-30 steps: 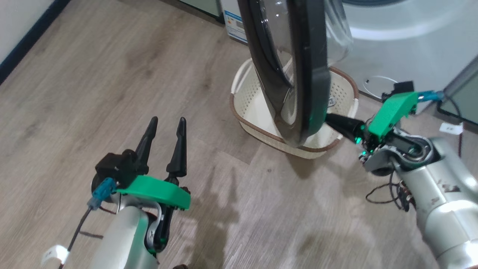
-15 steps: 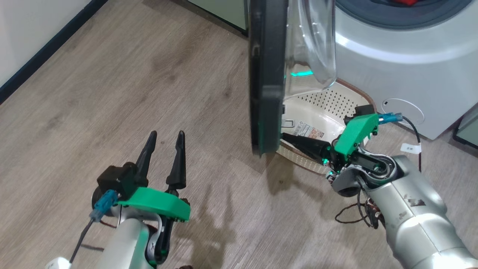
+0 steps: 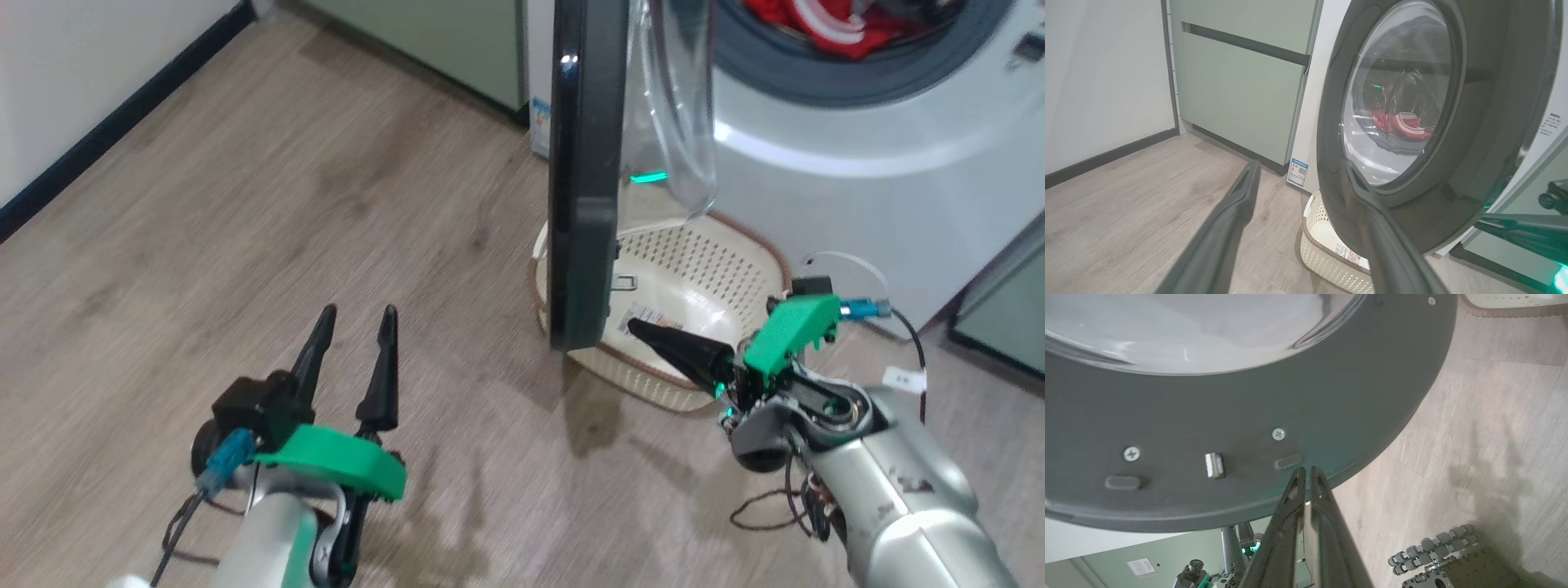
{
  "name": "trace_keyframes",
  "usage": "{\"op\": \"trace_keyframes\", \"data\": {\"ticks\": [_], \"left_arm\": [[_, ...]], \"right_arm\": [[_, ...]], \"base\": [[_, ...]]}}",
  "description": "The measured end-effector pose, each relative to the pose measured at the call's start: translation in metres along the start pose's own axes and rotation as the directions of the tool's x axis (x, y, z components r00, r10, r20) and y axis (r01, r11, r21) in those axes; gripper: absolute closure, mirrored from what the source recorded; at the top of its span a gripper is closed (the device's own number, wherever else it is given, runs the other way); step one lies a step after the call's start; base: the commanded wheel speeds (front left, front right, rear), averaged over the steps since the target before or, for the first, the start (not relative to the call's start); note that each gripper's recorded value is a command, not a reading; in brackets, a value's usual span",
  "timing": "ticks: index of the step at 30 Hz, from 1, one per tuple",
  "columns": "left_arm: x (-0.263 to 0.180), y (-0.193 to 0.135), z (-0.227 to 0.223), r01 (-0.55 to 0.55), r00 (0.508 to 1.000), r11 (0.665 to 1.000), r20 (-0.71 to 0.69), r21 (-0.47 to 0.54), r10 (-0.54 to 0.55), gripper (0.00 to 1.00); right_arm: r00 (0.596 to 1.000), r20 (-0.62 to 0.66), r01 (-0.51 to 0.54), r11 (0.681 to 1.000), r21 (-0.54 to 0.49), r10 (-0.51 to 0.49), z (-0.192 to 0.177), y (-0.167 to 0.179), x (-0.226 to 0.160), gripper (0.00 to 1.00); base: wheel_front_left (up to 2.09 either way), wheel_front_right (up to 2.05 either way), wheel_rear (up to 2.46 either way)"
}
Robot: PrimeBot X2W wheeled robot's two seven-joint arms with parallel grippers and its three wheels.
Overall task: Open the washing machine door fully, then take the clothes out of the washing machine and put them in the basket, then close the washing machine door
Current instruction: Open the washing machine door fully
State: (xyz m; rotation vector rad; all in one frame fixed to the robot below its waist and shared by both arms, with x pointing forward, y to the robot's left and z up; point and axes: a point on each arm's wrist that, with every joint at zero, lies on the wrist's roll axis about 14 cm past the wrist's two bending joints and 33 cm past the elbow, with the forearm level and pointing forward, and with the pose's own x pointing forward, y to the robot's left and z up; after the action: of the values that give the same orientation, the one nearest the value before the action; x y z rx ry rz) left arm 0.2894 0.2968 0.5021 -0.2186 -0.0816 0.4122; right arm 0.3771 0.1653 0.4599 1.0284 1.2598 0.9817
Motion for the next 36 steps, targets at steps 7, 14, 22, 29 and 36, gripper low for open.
{"op": "trace_keyframes", "data": {"ticks": [7,14,22,29,36], "left_arm": [[-0.008,0.003,-0.010,0.024,0.999,0.999,-0.023,0.030,-0.023,0.00],[0.003,-0.002,-0.004,0.063,0.998,0.997,0.002,0.040,-0.063,0.00],[0.015,-0.016,-0.003,0.113,0.994,0.993,0.009,0.033,-0.113,0.00],[0.017,-0.028,-0.011,0.147,0.989,0.989,-0.009,0.035,-0.147,0.00],[0.023,-0.035,-0.013,0.163,0.987,0.986,-0.015,0.034,-0.163,0.00]], "right_arm": [[0.989,0.149,-0.017,1.000,0.000,0.017,0.007,0.004,-0.031,0.00],[0.893,0.448,0.016,0.996,-0.092,0.027,0.041,0.010,-0.088,0.00],[0.661,0.751,0.221,0.952,-0.212,0.013,0.064,-0.005,-0.171,0.00],[0.473,0.876,0.417,0.852,-0.316,0.093,0.061,-0.007,-0.230,0.00],[0.273,0.929,0.650,0.663,-0.371,0.252,0.077,0.033,-0.309,0.00]], "base": [[0.00,0.00,0.00],[0.00,0.00,0.00],[0.00,0.00,0.00],[0.00,0.00,0.00],[0.00,0.00,0.00]]}}
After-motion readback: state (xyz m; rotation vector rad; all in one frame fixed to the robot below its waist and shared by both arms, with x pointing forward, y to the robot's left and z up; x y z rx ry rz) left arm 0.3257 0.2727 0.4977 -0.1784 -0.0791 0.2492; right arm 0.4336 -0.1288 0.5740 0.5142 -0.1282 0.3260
